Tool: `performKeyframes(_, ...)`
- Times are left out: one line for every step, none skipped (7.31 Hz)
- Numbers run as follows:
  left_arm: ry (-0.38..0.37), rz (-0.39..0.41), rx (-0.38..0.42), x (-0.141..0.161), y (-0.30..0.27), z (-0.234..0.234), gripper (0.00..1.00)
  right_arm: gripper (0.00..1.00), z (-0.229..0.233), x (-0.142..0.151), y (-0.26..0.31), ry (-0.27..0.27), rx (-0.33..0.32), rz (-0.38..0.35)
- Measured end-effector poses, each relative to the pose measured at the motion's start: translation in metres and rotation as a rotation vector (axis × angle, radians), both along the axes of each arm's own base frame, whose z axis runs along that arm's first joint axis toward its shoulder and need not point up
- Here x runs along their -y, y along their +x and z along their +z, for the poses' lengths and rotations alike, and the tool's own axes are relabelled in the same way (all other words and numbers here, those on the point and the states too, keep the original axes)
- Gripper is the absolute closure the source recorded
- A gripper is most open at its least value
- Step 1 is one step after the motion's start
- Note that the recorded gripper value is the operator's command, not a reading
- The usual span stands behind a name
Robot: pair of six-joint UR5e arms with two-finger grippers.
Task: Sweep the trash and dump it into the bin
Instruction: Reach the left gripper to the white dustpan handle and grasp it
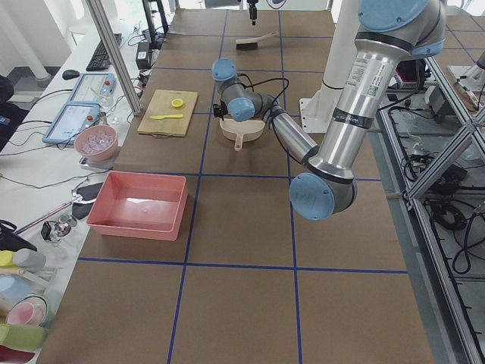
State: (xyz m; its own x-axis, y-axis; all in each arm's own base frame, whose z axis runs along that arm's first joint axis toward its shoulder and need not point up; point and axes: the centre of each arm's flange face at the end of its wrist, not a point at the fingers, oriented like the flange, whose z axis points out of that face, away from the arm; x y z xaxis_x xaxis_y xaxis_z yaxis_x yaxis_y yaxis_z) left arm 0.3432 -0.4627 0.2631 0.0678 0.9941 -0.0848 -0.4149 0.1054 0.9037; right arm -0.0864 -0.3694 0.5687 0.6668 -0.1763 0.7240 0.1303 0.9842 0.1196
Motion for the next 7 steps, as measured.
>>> performKeyframes(0.045, -0.014, -0.015, -0.001, 0.008, 0.005, 0.03, 0.00, 0.006, -0.011, -0.006, 0.001, -0.013, -0.011)
performKeyframes(0.090, -0.020, -0.048, -0.002, 0.011, 0.017, 0.03, 0.00, 0.011, -0.019, -0.014, -0.005, -0.032, -0.006)
performKeyframes(0.126, -0.017, -0.086, -0.007, 0.009, 0.032, 0.03, 0.00, 0.014, -0.027, -0.024, -0.019, -0.042, 0.005)
performKeyframes(0.142, -0.001, -0.120, -0.014, 0.005, 0.040, 0.03, 0.00, 0.018, -0.036, -0.028, -0.028, -0.045, 0.014)
performKeyframes(0.133, 0.015, -0.143, -0.018, 0.003, 0.045, 0.03, 0.00, 0.024, -0.044, -0.031, -0.031, -0.042, 0.021)
performKeyframes(0.119, 0.016, -0.163, -0.019, 0.004, 0.052, 0.03, 0.00, 0.033, -0.050, -0.031, -0.019, -0.041, 0.026)
performKeyframes(0.121, 0.014, -0.186, -0.016, 0.007, 0.062, 0.03, 0.00, 0.040, -0.055, -0.031, -0.017, -0.041, 0.039)
